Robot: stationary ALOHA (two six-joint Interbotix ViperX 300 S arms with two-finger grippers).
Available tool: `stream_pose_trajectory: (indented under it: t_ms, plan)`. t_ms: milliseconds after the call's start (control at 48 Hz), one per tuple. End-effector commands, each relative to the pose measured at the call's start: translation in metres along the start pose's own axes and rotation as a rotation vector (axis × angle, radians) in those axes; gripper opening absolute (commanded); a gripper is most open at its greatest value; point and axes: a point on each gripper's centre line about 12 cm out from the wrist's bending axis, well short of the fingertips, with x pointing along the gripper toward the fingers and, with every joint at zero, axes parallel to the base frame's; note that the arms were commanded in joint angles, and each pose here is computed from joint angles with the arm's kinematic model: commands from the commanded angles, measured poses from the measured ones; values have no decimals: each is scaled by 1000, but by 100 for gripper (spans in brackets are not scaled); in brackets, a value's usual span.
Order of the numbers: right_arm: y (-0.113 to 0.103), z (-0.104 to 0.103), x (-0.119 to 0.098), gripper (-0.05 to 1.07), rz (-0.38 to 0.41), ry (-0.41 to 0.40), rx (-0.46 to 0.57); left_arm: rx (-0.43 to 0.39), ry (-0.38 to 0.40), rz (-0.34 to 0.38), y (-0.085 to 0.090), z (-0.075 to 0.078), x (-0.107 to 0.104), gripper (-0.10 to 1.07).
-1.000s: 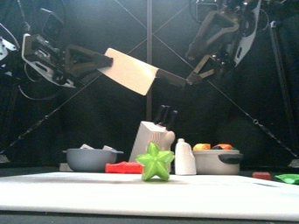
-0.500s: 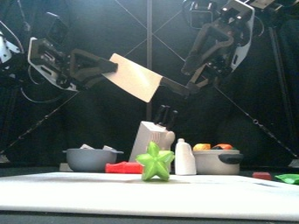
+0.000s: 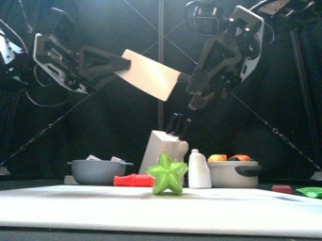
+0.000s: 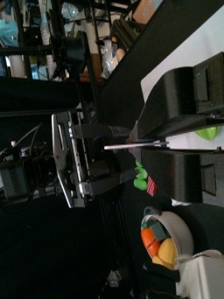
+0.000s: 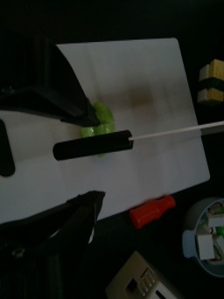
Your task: Regrasp knife
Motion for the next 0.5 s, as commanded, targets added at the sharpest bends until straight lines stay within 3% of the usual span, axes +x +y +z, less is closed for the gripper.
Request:
stream_pose_trajectory:
  t_ms: [0, 271, 479]
  plan:
    - [2, 13, -5, 74, 11, -35, 11, 4, -21, 5, 2, 5, 4, 51]
    - [2, 18, -13, 45, 11, -52, 30, -20, 86, 23, 2, -14, 2, 51]
    - [3, 17, -14, 39, 13, -44, 56, -19, 198, -18, -9, -24, 7, 51]
